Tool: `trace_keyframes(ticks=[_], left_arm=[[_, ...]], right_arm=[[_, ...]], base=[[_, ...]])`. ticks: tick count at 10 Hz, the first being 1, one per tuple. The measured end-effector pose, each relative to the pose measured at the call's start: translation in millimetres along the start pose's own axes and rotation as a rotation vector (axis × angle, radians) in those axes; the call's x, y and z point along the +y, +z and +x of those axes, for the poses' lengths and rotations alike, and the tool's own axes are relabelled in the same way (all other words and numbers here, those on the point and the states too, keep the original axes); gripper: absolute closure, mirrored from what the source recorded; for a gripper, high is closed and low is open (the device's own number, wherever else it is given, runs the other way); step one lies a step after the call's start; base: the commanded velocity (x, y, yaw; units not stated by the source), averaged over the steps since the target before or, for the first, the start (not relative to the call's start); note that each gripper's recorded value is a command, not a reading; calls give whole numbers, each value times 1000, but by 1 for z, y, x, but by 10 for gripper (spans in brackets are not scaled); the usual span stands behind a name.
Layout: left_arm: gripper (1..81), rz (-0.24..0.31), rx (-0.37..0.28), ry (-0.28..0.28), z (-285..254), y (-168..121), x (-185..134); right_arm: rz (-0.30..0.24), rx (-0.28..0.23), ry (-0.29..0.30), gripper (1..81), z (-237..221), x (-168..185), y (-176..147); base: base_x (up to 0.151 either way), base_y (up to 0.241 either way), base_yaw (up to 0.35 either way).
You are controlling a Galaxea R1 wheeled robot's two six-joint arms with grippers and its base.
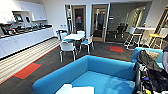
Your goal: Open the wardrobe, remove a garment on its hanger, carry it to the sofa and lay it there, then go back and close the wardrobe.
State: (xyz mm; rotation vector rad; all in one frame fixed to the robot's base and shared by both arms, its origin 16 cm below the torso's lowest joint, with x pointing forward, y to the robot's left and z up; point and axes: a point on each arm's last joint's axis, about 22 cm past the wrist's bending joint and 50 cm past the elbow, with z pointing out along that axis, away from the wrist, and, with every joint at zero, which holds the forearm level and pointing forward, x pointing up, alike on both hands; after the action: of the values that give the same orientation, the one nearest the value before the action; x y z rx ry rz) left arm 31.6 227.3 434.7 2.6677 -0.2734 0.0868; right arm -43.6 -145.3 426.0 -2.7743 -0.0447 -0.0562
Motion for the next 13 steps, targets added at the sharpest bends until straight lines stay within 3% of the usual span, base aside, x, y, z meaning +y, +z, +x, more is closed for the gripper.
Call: trace_keyframes(ticks=[3,13], left_arm=[[10,-4,-8,-3,-9,1,4],[10,-2,-5,-2,-7,1,3]], right_arm=[[-3,-18,1,10,-15,1,-2],[-13,-10,-3,10,-10,6,-2]], base=[[-73,0,0],[-91,0,0]])
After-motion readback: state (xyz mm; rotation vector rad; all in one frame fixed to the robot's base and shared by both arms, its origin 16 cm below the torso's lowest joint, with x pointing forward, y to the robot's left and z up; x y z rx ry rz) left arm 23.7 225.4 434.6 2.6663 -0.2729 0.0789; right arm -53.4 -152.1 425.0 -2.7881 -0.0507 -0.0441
